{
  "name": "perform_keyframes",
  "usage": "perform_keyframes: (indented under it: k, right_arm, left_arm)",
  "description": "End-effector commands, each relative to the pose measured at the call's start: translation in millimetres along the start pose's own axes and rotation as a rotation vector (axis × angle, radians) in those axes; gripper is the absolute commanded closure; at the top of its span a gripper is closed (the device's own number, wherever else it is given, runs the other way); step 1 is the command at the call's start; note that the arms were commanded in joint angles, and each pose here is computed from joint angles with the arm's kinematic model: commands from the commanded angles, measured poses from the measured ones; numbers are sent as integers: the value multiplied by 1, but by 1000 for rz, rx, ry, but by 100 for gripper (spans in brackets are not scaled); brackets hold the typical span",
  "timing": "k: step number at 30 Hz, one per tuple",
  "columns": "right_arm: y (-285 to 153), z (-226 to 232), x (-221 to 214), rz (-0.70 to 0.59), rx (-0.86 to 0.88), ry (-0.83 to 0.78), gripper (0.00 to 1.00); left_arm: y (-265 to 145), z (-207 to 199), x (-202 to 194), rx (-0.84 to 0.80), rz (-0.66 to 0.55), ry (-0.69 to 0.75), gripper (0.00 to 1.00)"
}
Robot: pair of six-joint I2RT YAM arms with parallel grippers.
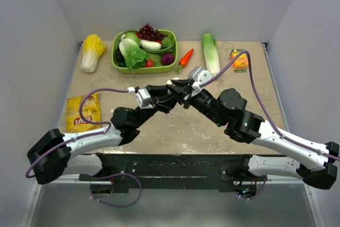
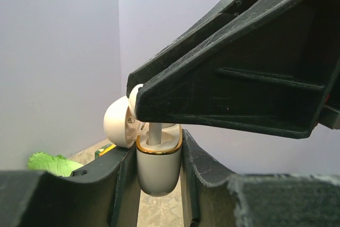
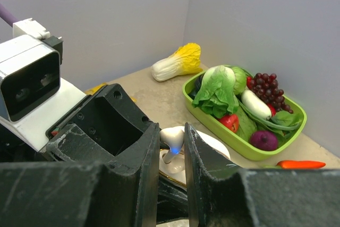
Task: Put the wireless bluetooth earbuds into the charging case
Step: Place the earbud in the charging case.
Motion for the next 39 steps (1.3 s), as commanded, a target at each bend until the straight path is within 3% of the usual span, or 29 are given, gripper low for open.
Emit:
perform_keyframes:
  k: [1,21,28,39]
  right_arm:
    - [-2,-2,5,-11,-12,-9,100]
    - [6,2,-4,72,-11,-1,100]
    - [4,0,-4,75,-33,9,78]
    - [1,-3,1,61,-46,27,66]
  left_arm:
    - [10,-3,37,-24,-141,12,100]
    - [11,-3,37,-28,-136,17,100]
    - [11,-3,36,-27,-132,16,100]
    - [10,-1,35,-7,-125,25,100]
Point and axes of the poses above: each gripper's point midway between its finger pads, its own y axis out along the fingers, its own z axis along the line the jaws close on, x = y × z, the point moved 7 cm from there along -y, back along the fingers, and after that the axes turned 2 degrees about -y, right-handed, at the moved point
